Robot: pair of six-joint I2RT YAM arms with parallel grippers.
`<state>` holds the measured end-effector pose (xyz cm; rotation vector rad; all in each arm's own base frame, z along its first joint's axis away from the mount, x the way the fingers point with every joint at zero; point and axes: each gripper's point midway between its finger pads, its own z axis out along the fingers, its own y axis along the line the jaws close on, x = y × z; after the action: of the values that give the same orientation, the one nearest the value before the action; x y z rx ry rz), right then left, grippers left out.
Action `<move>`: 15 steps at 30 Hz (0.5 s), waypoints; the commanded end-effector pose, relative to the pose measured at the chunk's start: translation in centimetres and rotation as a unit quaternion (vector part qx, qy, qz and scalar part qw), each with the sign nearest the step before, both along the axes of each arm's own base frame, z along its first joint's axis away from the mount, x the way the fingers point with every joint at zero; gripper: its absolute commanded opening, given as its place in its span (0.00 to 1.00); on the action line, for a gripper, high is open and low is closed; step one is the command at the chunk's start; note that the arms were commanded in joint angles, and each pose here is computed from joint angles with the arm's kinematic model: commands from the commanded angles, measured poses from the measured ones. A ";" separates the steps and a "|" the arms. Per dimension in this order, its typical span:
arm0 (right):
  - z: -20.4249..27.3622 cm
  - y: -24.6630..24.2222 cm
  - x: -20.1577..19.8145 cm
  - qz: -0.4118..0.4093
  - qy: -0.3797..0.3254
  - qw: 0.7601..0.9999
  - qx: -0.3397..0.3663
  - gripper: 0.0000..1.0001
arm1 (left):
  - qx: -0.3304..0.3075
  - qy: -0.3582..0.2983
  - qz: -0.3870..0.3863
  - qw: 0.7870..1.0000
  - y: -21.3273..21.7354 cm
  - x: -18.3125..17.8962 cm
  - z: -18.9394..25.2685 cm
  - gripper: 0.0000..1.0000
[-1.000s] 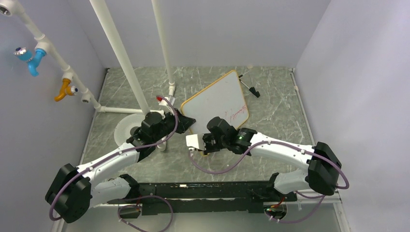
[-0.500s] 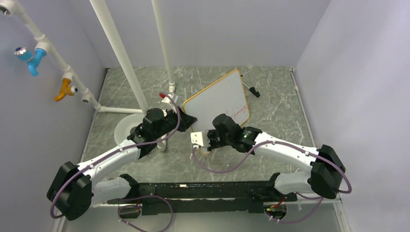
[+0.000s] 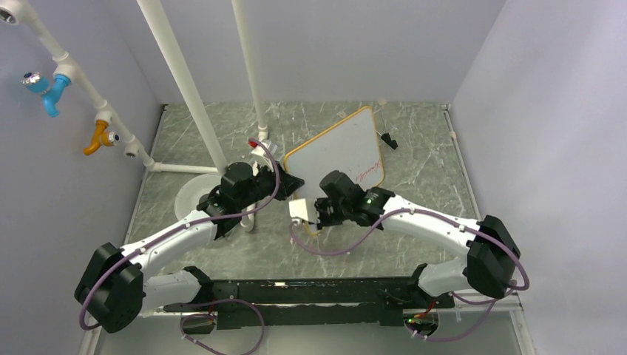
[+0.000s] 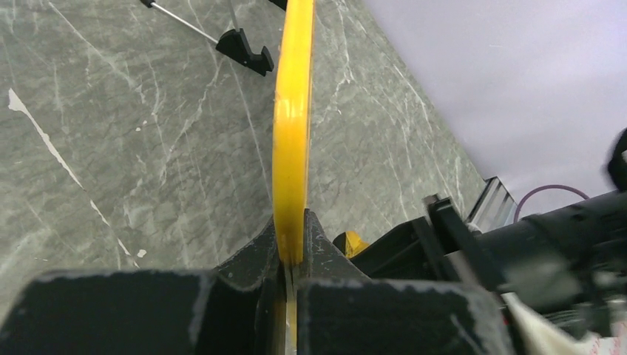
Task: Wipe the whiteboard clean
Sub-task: Erase the whiteboard at the center of the board.
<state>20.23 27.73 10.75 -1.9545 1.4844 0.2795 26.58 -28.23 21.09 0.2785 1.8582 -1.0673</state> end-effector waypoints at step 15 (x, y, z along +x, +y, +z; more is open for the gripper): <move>-2.7 -1.4 -0.8 0.040 0.019 0.999 -0.015 0.00 | -0.047 -0.003 -0.093 0.995 -2.8 -2.7 2.9 0.00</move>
<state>20.47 27.51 10.53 -1.9425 1.4620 0.3300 26.53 -28.41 20.44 0.3042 1.8739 -1.0702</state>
